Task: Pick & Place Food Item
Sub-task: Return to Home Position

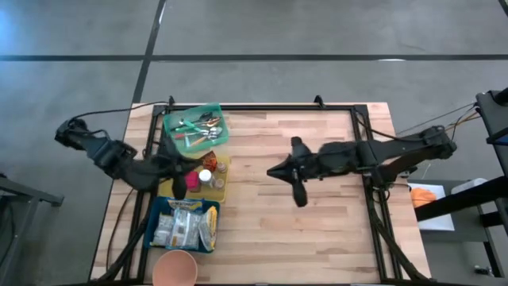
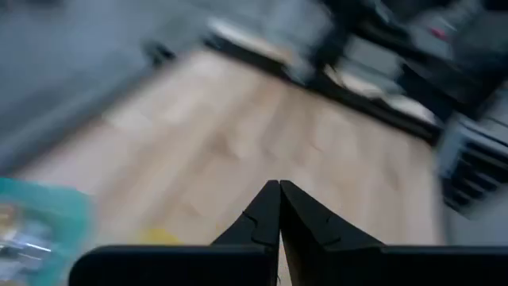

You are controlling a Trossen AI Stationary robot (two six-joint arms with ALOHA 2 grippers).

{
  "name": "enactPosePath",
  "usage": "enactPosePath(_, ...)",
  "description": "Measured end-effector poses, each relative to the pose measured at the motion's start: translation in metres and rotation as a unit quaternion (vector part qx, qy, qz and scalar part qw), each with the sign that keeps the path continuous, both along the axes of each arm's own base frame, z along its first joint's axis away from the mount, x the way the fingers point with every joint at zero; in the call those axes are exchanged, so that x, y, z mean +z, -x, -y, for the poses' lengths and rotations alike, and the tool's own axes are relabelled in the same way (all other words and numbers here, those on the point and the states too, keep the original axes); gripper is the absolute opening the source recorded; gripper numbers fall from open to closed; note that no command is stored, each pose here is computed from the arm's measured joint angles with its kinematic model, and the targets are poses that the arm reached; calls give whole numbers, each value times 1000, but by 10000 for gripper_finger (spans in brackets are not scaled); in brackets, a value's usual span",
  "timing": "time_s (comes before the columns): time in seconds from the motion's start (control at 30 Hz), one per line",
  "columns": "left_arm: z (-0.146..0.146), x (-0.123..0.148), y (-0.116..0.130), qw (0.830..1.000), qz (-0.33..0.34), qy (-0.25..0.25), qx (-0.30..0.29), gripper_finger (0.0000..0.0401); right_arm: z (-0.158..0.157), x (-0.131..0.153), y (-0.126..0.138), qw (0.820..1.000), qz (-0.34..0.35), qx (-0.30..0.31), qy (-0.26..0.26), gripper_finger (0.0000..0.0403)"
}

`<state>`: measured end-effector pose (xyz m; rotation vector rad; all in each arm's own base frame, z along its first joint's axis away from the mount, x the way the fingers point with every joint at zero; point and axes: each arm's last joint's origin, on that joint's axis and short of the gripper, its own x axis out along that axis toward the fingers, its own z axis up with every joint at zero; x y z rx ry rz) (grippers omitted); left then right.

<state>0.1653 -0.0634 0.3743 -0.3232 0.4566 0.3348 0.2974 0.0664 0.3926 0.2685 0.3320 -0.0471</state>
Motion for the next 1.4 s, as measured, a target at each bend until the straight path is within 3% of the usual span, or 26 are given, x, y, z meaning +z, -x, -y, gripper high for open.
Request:
enactPosePath(0.17, 13, -8, 22, 991, 49, -96, 80, 30, 1, -17, 22, 990, 128, 38, -40, 19)
enactPosePath(0.3, 6, -17, 38, 979, 48, -164, 109, 33, 9, -34, 51, 989, 143, 44, -14, 19)
enactPosePath(0.33, 4, -19, 41, 980, 44, -164, 106, 33, 11, -37, 60, 989, 142, 44, -10, 19)
enactPosePath(0.37, 3, -21, 43, 985, 50, -128, 106, 33, 13, -38, 68, 988, 147, 43, -21, 19)
enactPosePath(0.47, 5, -30, 40, 985, 107, -25, 136, 33, 15, -44, 91, 978, 167, 36, -119, 19)
enactPosePath(0.53, 7, -35, 37, 984, 124, 0, 128, 34, 15, -47, 100, 969, 206, 55, -122, 19)
enactPosePath(0.67, 14, -45, 31, 993, 109, -12, 30, 34, 12, -50, 115, 943, 281, 140, -110, 19)
enactPosePath(0.77, 14, -48, 29, 993, 120, -14, -15, 34, 10, -61, 120, 934, 274, 204, -107, 19)
enactPosePath(0.97, 3, -53, 40, 989, 119, -41, -73, 34, 12, -77, 122, 937, 261, 210, -98, 19)
enactPosePath(1.13, -9, -72, 52, 988, 115, -69, -73, 34, 13, -89, 129, 931, 280, 224, -67, 19)
enactPosePath(1.4, -25, -121, 73, 990, 135, -9, -51, 34, 19, -112, 149, 925, 298, 224, -73, 19)
